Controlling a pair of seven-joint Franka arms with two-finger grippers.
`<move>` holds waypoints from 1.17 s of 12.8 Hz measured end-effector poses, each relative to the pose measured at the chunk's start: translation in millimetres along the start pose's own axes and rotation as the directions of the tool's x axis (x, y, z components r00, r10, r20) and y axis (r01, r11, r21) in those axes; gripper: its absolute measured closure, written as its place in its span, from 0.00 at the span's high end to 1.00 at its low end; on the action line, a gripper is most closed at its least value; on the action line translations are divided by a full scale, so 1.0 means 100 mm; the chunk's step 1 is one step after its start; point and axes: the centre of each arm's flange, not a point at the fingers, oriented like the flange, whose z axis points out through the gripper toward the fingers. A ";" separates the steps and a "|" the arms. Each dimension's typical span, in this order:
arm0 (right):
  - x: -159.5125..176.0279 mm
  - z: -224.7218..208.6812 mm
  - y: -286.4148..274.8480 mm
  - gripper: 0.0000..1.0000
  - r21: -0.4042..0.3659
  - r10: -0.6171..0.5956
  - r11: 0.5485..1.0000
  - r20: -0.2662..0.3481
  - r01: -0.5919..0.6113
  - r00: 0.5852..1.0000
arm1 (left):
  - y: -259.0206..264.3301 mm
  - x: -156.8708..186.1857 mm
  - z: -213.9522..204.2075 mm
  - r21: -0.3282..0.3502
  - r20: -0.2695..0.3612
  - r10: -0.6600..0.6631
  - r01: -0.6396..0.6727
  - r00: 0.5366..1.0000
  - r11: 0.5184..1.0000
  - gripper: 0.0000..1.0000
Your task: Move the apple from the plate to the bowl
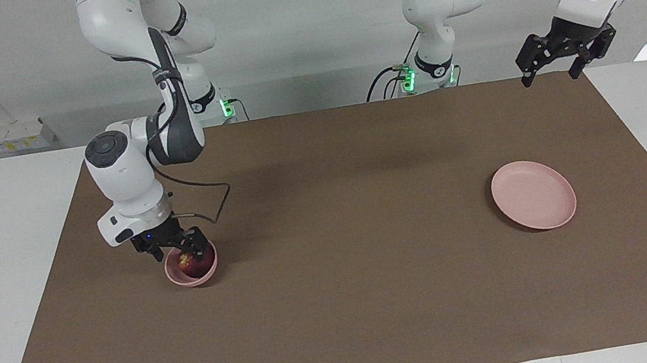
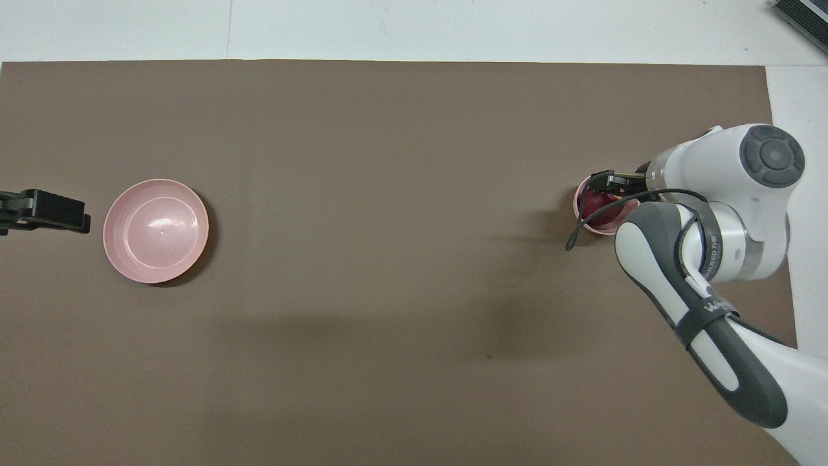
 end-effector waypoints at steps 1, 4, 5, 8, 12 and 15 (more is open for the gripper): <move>0.01 -0.02 -0.02 1.00 0.001 0.004 1.000 -0.004 -0.004 1.000 | -0.04 0.00 0.00 0.000 0.001 -0.005 0.005 1.000 1.000 1.00; 0.10 -0.19 -0.12 1.00 0.013 0.007 1.000 -0.036 -0.006 0.999 | -0.03 0.00 0.01 0.000 0.002 -0.002 0.002 1.000 1.000 1.00; 0.14 -0.29 -0.14 1.00 0.016 0.006 1.000 -0.043 -0.005 0.999 | -0.01 0.00 0.01 0.000 0.003 0.003 -0.003 1.000 1.000 1.00; 0.19 -0.93 -0.16 1.00 0.010 0.006 1.000 -0.011 -0.006 1.000 | 0.12 0.00 0.01 -0.001 0.003 0.030 -0.030 1.000 1.000 1.00; 0.04 -2.11 -0.13 1.00 -0.001 0.000 1.000 0.048 0.000 0.999 | -0.16 0.04 -0.02 -0.005 -0.034 0.011 -0.011 0.999 1.000 1.00; -0.19 -2.58 -0.07 1.00 -0.014 -0.001 1.000 0.087 0.003 0.996 | -0.22 0.06 -0.04 -0.005 -0.048 0.022 -0.023 0.999 1.000 1.00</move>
